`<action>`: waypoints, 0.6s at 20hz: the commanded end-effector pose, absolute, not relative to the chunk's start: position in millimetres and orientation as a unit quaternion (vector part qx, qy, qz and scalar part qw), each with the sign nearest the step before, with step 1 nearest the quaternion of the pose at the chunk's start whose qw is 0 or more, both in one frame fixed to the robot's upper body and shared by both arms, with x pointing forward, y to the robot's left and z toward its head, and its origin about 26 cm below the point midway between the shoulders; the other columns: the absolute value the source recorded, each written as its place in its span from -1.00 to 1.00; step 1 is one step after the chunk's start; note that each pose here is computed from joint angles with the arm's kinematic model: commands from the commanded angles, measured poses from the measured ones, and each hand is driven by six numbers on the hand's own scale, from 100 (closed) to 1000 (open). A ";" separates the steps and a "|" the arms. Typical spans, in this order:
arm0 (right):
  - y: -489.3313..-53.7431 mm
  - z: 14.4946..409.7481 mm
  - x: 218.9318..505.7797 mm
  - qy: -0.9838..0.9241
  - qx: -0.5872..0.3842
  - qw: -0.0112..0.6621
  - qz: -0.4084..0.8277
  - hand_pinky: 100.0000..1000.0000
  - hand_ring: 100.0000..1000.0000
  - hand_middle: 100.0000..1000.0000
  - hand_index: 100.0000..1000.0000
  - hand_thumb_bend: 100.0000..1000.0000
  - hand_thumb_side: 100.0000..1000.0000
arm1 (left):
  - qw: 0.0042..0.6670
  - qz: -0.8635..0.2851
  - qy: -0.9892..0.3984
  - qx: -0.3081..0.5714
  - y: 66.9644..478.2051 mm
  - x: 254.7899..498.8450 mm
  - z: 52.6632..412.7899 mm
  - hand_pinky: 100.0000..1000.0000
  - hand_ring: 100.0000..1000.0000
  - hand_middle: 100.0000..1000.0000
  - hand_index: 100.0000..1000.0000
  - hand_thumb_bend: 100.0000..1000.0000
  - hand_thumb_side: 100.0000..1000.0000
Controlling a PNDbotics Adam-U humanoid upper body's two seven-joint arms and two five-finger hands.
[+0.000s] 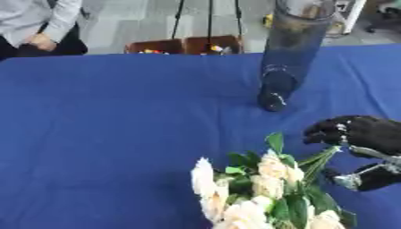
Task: Arrange flowers into the vase.
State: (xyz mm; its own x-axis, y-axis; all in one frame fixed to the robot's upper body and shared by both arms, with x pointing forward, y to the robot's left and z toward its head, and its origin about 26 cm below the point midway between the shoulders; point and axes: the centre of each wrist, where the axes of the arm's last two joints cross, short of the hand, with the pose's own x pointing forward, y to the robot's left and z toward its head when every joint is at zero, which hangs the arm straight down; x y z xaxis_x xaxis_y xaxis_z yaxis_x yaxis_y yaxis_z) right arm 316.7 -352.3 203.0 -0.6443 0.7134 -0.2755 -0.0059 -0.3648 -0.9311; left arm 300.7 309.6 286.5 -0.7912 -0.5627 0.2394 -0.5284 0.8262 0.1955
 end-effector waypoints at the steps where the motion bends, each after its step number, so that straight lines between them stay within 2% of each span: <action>1: -358.2 214.1 317.4 -0.492 -0.364 0.227 0.758 0.60 0.80 0.73 0.81 -0.85 -0.43 | 0.128 -0.062 -0.946 0.291 310.2 296.8 296.0 0.16 0.79 0.76 0.73 -1.00 1.00; 12: -366.2 213.3 318.1 -0.475 -0.366 0.229 0.767 0.60 0.80 0.75 0.82 -0.95 -0.50 | 0.126 -0.064 -0.947 0.290 309.9 296.8 297.0 0.15 0.78 0.75 0.73 -1.00 1.00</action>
State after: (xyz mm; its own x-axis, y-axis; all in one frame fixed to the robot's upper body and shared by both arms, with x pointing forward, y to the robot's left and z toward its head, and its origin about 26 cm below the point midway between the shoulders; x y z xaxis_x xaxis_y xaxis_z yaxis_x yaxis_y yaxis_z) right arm 318.7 -358.6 200.3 -0.6426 0.7054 -0.2993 -0.0196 -0.4056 -0.9138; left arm 300.7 309.6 286.6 -0.7914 -0.5626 0.2392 -0.5281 0.8262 0.1960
